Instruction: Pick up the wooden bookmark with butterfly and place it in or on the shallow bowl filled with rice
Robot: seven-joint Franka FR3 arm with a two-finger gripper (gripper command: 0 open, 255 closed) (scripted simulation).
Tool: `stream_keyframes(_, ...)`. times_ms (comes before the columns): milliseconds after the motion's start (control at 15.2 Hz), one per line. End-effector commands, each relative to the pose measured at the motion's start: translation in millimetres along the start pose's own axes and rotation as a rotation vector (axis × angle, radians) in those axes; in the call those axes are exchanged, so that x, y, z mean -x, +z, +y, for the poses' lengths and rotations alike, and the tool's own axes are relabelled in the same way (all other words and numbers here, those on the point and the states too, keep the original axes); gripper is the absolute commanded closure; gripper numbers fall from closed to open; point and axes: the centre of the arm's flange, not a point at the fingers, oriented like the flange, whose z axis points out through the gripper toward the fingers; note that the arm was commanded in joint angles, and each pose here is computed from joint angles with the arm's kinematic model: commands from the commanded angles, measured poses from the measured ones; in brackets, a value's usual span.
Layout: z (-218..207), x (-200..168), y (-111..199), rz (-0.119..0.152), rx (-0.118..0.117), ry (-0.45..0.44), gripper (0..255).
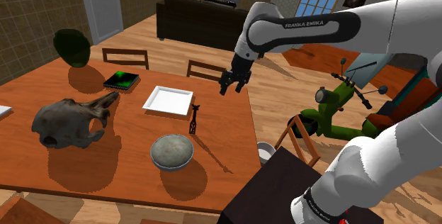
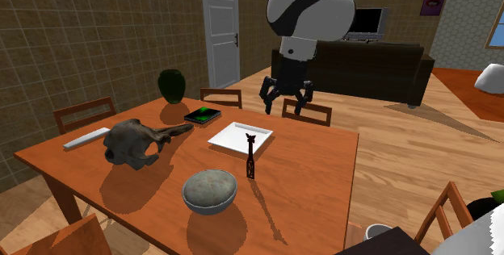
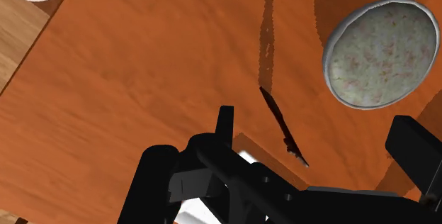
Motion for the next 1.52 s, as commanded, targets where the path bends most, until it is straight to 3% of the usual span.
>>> stream_keyframes(0, -6.6, -22.7, 21.8, -0.012, -0.011, 0.031, 0)
stream_keyframes(792, -22.3, -146.6, 128.9, -0.082, -0.076, 0.213, 0)
stream_keyframes(1452, -25.7, -143.8, 168.7, -0.082, -0.076, 0.213, 0)
